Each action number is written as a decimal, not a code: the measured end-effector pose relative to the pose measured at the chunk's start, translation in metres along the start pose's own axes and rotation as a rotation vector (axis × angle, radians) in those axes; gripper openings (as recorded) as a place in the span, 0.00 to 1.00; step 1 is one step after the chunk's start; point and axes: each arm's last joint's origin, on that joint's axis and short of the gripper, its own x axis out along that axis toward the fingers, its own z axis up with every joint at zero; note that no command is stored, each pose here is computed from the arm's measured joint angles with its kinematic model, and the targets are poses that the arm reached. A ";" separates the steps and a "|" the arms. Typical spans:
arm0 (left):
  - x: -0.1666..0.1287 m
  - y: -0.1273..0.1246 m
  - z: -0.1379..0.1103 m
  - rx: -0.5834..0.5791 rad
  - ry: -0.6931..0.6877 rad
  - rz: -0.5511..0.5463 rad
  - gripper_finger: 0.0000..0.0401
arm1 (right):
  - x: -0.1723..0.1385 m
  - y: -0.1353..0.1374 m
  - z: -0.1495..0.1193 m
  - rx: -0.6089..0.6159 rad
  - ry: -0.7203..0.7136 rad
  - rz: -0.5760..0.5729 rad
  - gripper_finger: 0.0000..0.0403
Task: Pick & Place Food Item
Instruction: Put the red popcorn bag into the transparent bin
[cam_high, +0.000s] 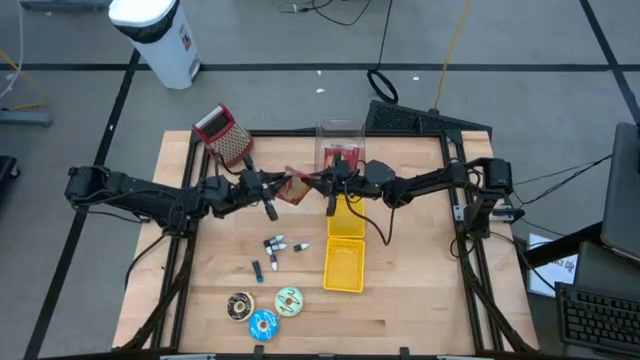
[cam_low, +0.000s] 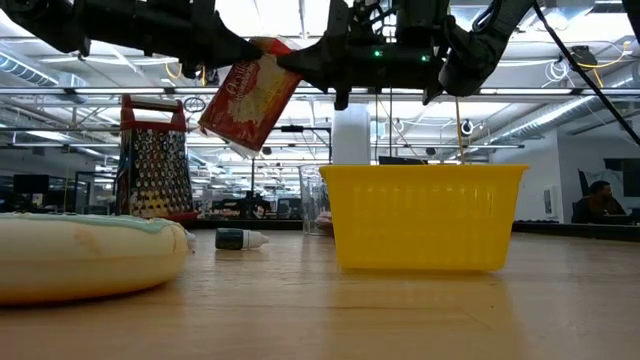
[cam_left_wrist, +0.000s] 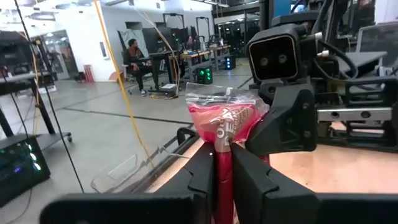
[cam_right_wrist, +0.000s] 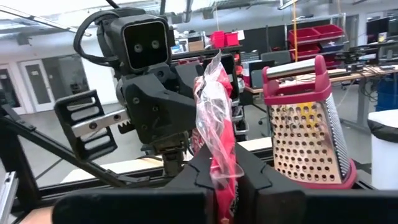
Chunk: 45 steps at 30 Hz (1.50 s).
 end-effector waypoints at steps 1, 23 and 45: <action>0.000 0.000 0.002 -0.005 0.003 0.000 0.12 | 0.000 -0.002 0.000 0.004 0.000 0.002 0.02; -0.035 0.024 0.038 0.005 0.153 0.025 0.71 | -0.006 -0.066 0.046 0.038 0.191 0.067 0.01; -0.050 0.041 0.016 -0.021 0.199 0.155 0.66 | -0.067 -0.158 0.069 0.080 0.444 -0.043 0.01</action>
